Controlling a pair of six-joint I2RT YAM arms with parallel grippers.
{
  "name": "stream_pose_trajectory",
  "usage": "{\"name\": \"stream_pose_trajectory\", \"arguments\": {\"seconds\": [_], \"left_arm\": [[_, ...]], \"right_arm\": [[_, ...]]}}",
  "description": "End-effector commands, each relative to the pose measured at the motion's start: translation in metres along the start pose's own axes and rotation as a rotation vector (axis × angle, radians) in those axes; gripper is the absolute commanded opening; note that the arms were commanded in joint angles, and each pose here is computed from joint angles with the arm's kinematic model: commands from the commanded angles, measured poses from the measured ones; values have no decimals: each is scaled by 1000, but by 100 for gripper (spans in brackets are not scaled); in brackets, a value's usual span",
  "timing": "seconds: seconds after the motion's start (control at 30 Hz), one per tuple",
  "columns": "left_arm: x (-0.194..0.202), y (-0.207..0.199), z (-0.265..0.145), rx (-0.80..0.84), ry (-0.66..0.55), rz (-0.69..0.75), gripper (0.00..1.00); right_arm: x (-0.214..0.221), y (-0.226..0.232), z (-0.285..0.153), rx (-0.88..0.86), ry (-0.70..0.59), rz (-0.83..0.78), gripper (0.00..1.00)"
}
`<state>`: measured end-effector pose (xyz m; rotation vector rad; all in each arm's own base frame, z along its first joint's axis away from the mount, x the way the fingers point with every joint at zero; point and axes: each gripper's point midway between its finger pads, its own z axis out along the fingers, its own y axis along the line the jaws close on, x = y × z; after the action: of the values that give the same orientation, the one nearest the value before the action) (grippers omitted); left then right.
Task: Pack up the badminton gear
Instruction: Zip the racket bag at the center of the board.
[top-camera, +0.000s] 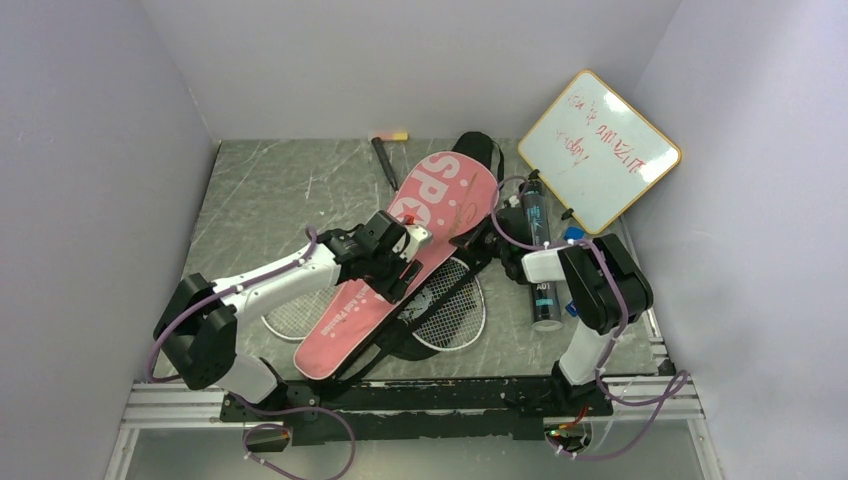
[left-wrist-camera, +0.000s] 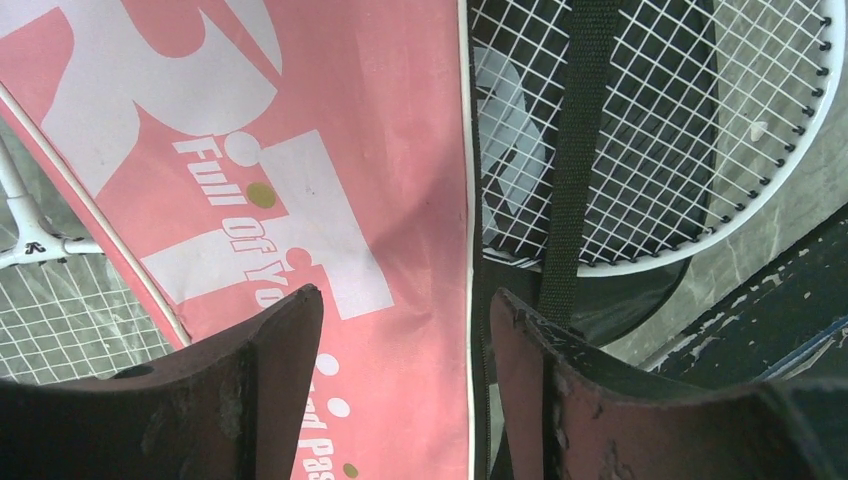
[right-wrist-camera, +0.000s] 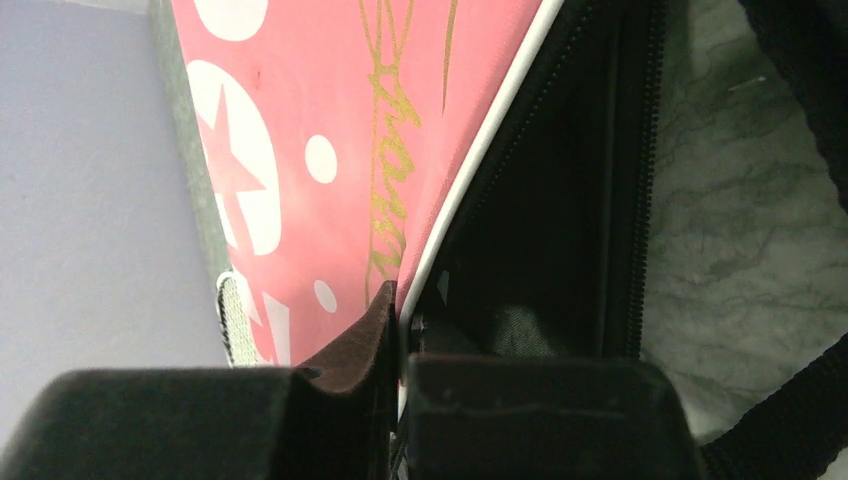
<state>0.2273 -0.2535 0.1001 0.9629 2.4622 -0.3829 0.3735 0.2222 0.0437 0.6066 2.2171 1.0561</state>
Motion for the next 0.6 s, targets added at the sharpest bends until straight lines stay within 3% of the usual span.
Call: {"name": "stream_pose_trajectory", "arguments": {"seconds": [0.0, 0.3, 0.47, 0.57], "left_arm": [[-12, 1, -16, -26, -58, 3, 67], [-42, -19, -64, -127, -190, 44, 73], [-61, -43, -87, -132, -260, 73, 89], [-68, -52, -93, -177, -266, 86, 92]], "right_arm": [[-21, 46, -15, -68, -35, -31, 0], [-47, 106, -68, -19, -127, -19, 0], [-51, 131, -84, 25, -152, 8, 0], [-52, 144, -96, 53, -189, 27, 0]]}}
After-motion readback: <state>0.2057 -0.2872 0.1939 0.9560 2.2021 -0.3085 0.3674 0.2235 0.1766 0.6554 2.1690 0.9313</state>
